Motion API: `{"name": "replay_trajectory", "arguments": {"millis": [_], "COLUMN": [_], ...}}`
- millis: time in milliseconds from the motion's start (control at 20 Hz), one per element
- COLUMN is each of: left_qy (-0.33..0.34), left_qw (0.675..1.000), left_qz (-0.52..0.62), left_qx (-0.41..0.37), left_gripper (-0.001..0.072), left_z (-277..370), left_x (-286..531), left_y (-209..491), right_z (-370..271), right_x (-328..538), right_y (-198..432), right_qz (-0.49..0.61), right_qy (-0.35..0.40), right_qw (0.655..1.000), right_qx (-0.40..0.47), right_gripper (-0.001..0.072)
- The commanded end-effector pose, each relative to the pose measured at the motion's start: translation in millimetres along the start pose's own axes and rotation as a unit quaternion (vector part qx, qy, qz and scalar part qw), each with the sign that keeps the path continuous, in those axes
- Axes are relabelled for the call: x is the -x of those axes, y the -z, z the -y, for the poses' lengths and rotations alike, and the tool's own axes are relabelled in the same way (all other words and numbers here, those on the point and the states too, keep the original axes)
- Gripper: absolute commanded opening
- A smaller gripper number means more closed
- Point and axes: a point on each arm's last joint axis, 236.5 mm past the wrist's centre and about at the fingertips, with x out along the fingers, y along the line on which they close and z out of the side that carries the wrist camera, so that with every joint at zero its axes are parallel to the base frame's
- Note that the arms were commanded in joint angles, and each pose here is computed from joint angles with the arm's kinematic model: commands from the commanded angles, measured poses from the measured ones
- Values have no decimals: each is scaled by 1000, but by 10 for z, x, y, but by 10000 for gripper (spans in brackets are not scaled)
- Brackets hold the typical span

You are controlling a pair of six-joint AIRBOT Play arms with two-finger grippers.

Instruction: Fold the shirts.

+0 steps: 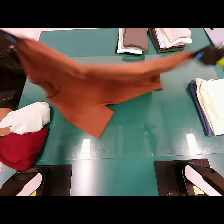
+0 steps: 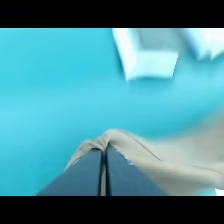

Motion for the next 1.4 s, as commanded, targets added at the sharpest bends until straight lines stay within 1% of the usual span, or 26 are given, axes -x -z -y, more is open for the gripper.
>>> {"name": "replay_trajectory", "arguments": {"millis": [0,100,150,250,400,500,650,750,900,1050,1200,1350], "left_qy": [6,12,17,24,22,18,13,6,-3,10,15,7], "left_qw": [983,967,961,953,959,974,997,999,979,944,917,915], "left_qz": [176,242,265,293,277,223,78,-29,-177,-308,-370,-370], "left_qx": [-56,-78,-77,-73,-62,-43,4,43,100,122,147,161], "left_gripper": [25,25,24,24,24,24,24,25,25,25,25,25], "left_z": [573,830,921,1032,972,793,366,24,-448,-720,-844,-938], "left_x": [1304,1875,2081,2330,2215,1776,719,-55,-1087,-1882,-2363,-2560], "left_y": [-1037,-1328,-1420,-1522,-1476,-1301,-702,-130,923,2072,2870,3085], "right_z": [-548,-580,-577,-561,-454,-281,127,440,891,1273,1514,1659], "right_x": [1251,1698,1838,1968,1820,1517,824,281,-516,-1206,-1681,-1983], "right_y": [-908,-1057,-1079,-1075,-1012,-922,-608,-251,426,1088,1494,1525], "right_qz": [170,209,217,209,154,103,11,-67,-184,-265,-303,-283], "right_qy": [43,90,106,125,131,128,121,114,101,94,89,89], "right_qw": [980,968,965,965,974,983,992,991,977,955,941,946], "right_qx": [95,104,103,102,102,88,46,10,-43,-92,-120,-133], "right_gripper": [19,18,18,17,17,17,18,17,17,17,18,18]}}
